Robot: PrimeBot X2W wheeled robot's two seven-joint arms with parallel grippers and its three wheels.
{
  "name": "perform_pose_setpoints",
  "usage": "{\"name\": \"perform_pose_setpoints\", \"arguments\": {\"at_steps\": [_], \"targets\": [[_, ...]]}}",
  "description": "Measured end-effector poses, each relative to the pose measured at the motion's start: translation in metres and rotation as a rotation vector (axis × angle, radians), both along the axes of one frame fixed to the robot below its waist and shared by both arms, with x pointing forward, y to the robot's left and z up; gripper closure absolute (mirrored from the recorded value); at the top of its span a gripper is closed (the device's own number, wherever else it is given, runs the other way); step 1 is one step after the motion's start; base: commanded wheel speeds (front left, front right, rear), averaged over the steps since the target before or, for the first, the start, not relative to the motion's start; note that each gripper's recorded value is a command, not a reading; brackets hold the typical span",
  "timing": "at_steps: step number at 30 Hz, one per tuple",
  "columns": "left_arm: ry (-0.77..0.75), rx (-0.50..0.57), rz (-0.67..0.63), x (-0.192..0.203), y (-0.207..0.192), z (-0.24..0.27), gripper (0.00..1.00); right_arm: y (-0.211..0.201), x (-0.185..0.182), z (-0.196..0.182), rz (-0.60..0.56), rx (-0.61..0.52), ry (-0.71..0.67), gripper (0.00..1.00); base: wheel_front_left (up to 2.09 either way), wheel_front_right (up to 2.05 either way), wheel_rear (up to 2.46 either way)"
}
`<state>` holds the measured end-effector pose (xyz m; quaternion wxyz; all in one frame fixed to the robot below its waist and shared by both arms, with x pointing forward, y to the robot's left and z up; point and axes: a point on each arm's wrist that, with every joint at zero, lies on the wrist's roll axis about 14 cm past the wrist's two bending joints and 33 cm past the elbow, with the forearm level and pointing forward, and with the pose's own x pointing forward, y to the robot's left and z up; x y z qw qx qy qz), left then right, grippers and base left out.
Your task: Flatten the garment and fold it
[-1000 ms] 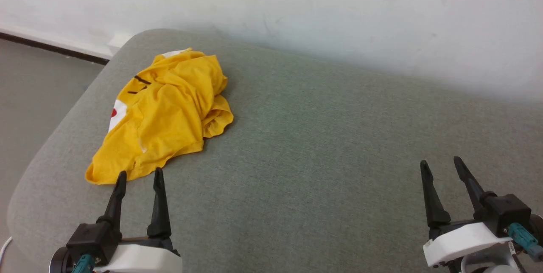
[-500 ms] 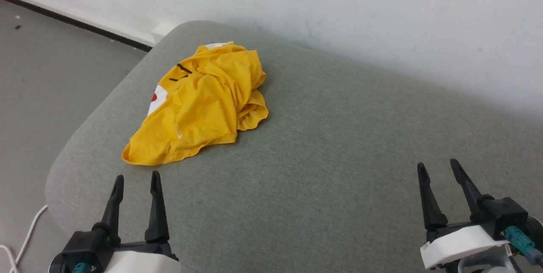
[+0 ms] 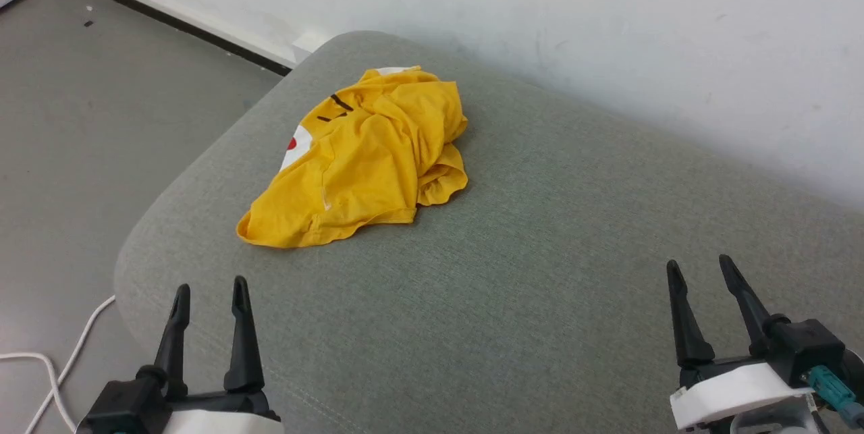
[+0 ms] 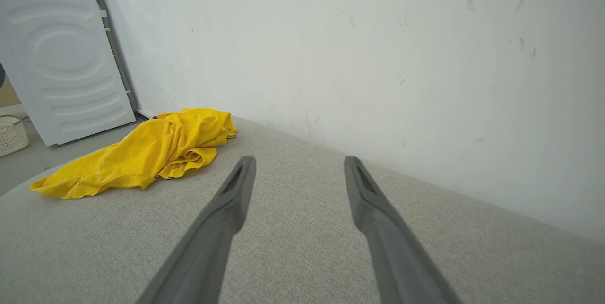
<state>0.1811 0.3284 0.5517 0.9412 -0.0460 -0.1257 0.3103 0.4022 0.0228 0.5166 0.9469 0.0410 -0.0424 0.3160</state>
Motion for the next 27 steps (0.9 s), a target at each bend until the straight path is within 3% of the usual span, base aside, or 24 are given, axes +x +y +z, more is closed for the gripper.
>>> {"name": "perform_pose_setpoints", "arguments": {"at_steps": [7, 21, 24, 27], "targets": [[-0.013, -0.005, 0.035, -0.014, 0.004, -0.001, 0.0, 0.008, 0.0, 0.002, 0.02, 0.009, -0.009, 0.0, 0.0, 0.0, 0.0], [-0.034, -0.035, -0.004, -0.003, -0.003, 0.0, 0.0, -0.003, 0.002, 0.001, -0.011, 0.007, -0.009, 0.0, 0.0, 0.0, 0.0], [-0.099, -0.036, -0.078, 0.012, -0.011, 0.016, 0.0, -0.005, 0.004, 0.002, -0.017, 0.009, -0.016, 0.0, 0.0, 0.0, 0.0], [-0.145, 0.042, -0.174, 0.039, -0.015, 0.055, 0.0, -0.007, 0.008, 0.006, -0.023, 0.015, -0.032, 0.0, 0.0, 0.0, 0.0]]}}
